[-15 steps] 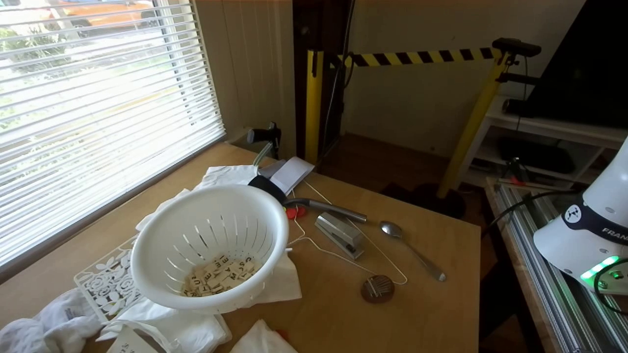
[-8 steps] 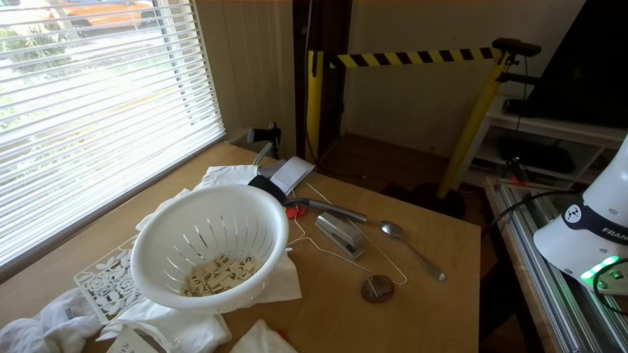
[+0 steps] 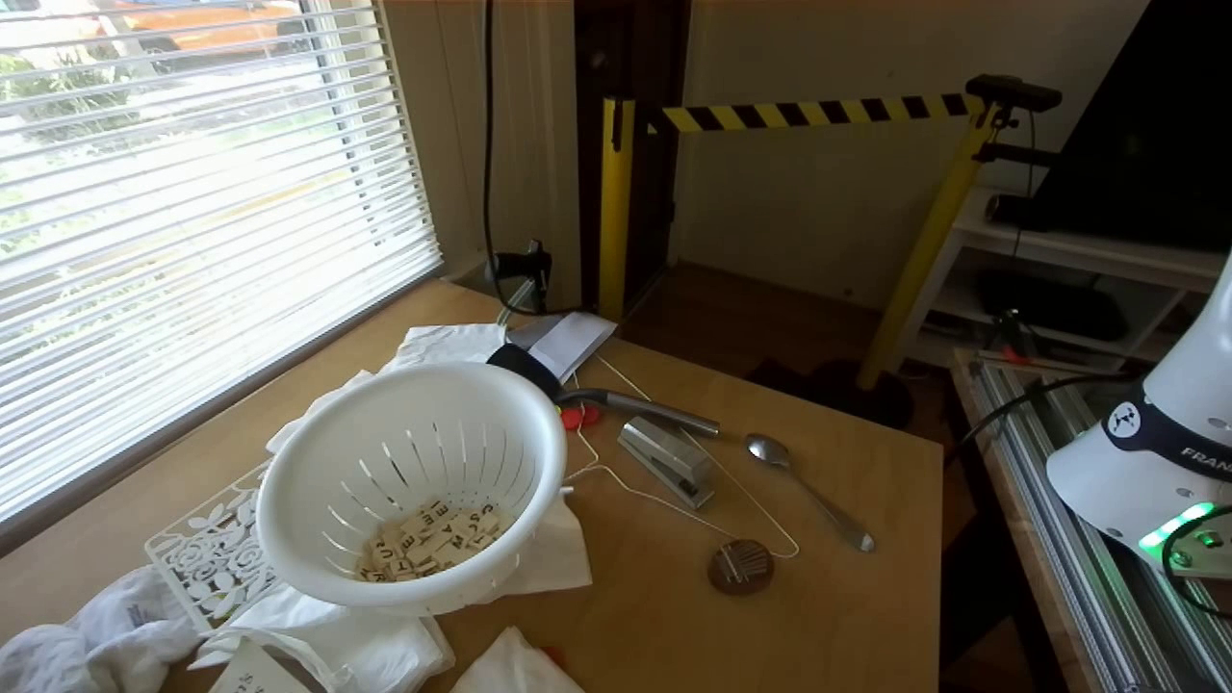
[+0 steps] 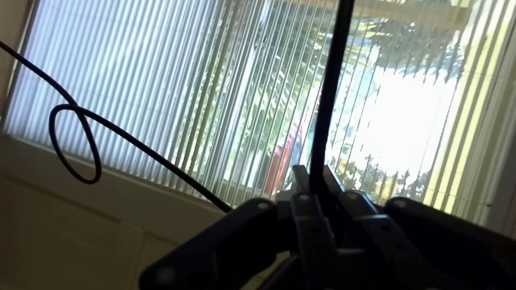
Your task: Put the black cable inside the white bowl.
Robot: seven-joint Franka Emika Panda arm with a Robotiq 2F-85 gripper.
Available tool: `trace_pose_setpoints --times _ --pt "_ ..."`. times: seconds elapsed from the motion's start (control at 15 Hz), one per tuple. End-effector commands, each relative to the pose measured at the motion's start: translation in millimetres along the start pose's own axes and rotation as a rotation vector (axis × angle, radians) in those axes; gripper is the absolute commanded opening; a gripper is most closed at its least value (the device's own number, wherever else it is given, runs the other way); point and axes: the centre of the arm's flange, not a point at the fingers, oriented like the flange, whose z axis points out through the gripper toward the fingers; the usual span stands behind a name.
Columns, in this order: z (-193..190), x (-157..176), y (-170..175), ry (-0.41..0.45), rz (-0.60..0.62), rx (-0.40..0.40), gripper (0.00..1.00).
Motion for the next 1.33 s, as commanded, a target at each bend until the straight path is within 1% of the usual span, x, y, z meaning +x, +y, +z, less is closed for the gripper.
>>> trace_pose_setpoints --times 0.0,0.2,0.27,0.33,0.6,0.67,0.8,0.93,1.13,1.2,1.27 --pt "-3.7 7.4 -26.3 -0.147 0.087 0.11 0.02" --pt "-1.2 3.5 -31.1 -0.267 0.167 0.171 0.02" --pt "-4.3 -3.3 -17.9 -0.195 0.125 0.114 0.02" --pt "-2.8 -3.6 -17.7 -0.204 0.126 0.115 0.08" --pt "1.5 -3.3 -15.5 -0.204 0.127 0.107 0.08" --pt "1.5 -3.2 -15.5 -0.204 0.127 0.107 0.02" --pt "9.1 -13.0 -4.4 -0.243 0.207 0.12 0.02" --pt "19.9 -21.6 4.4 -0.273 0.317 0.141 0.02" --pt "38.1 -34.0 11.0 -0.321 0.441 0.168 0.02" --pt "43.4 -38.2 12.7 -0.342 0.48 0.177 0.02" --pt "49.1 -44.6 16.7 -0.382 0.512 0.172 0.02"
